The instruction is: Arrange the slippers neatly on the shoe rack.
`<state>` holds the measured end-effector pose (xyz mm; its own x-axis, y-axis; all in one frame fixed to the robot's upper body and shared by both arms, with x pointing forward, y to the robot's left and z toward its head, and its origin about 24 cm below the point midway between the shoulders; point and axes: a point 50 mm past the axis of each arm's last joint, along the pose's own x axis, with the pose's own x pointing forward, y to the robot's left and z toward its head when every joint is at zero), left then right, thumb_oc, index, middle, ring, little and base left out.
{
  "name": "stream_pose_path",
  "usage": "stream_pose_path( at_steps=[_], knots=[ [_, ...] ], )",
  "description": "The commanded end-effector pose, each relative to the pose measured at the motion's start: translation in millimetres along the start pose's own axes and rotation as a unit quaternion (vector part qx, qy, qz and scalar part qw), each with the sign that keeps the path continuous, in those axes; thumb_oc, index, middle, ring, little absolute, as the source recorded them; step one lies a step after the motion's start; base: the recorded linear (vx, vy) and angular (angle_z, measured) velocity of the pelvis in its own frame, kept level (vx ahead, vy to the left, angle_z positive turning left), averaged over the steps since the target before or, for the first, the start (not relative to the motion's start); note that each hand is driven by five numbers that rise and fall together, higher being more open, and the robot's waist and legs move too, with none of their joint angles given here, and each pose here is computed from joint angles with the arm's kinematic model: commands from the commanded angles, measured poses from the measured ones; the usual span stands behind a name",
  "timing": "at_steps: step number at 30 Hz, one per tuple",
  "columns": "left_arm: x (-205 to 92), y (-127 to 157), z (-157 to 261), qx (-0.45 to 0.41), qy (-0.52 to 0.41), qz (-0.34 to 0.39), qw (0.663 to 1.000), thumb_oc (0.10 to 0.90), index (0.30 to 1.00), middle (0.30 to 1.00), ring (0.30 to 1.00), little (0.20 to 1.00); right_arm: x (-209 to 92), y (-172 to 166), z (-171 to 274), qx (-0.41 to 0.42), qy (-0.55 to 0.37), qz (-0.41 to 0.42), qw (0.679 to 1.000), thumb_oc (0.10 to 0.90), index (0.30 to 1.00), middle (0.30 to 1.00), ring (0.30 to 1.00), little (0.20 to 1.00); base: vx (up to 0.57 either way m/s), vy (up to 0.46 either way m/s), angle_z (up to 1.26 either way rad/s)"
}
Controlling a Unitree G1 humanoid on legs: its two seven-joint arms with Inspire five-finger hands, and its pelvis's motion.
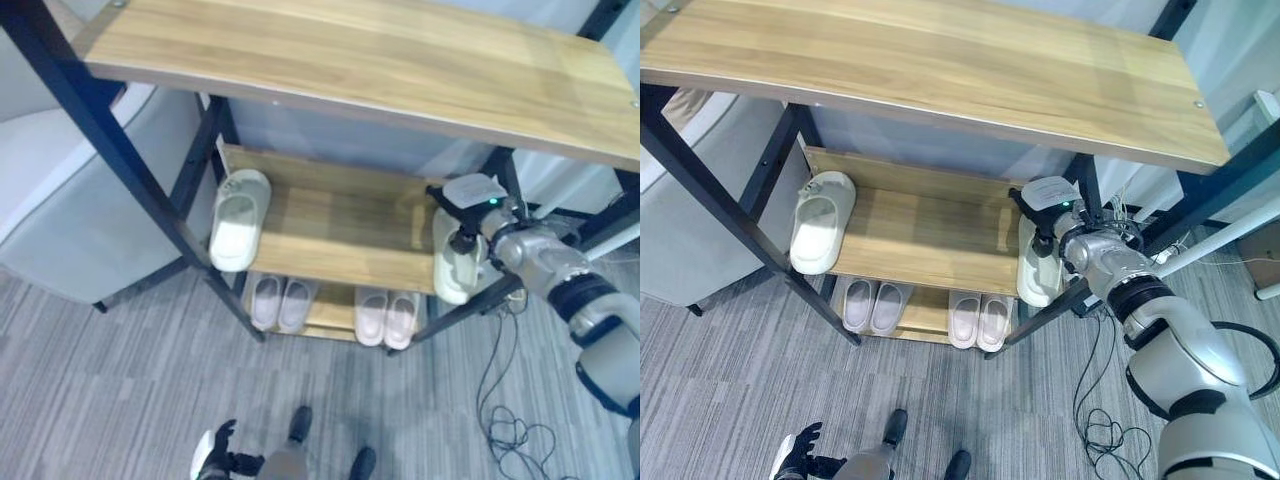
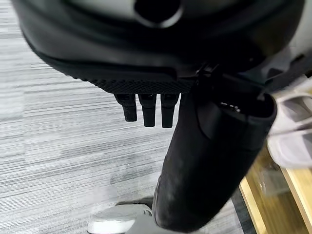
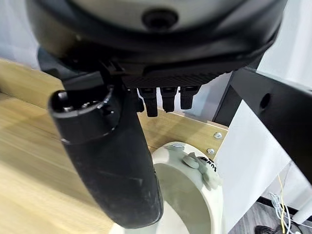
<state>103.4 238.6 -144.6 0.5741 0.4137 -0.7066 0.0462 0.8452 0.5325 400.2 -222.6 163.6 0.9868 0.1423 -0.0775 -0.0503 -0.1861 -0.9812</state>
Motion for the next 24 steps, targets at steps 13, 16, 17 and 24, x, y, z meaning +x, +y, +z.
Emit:
stream_pose_path(
  at_steps=[13, 16, 17, 24],
  knots=[
    [0.1, -2.3, 2.5, -0.007, -0.011, -0.007, 1.000, 0.800, 0.900, 0.900, 0.900, 0.900, -2.4, -59.7, -39.8, -0.011, 0.076, -0.066, 0.995, 0.400, 0.300, 0.300, 0.300, 0.300, 0.00, 0.000, 0.02],
    [2.2, -0.2, 8.7, -0.012, -0.020, -0.001, 1.000, 0.800, 0.900, 0.900, 0.900, 0.900, -2.4, -67.5, -30.1, -0.018, 0.048, -0.086, 0.995, 0.400, 0.300, 0.300, 0.300, 0.300, 0.00, 0.000, 0.00],
    [2.7, -0.1, 10.1, -0.012, -0.022, 0.000, 1.000, 0.800, 0.900, 0.900, 0.900, 0.900, -2.2, -70.4, -25.2, -0.021, 0.035, -0.094, 0.995, 0.400, 0.300, 0.300, 0.300, 0.300, 0.00, 0.000, 0.00],
    [4.1, -0.9, 15.0, -0.012, -0.028, 0.002, 1.000, 0.800, 0.900, 0.900, 0.900, 0.900, -6.7, -84.6, -1.8, -0.041, -0.031, -0.141, 0.989, 0.400, 0.300, 0.300, 0.300, 0.300, 0.00, 0.000, 0.00]
  ],
)
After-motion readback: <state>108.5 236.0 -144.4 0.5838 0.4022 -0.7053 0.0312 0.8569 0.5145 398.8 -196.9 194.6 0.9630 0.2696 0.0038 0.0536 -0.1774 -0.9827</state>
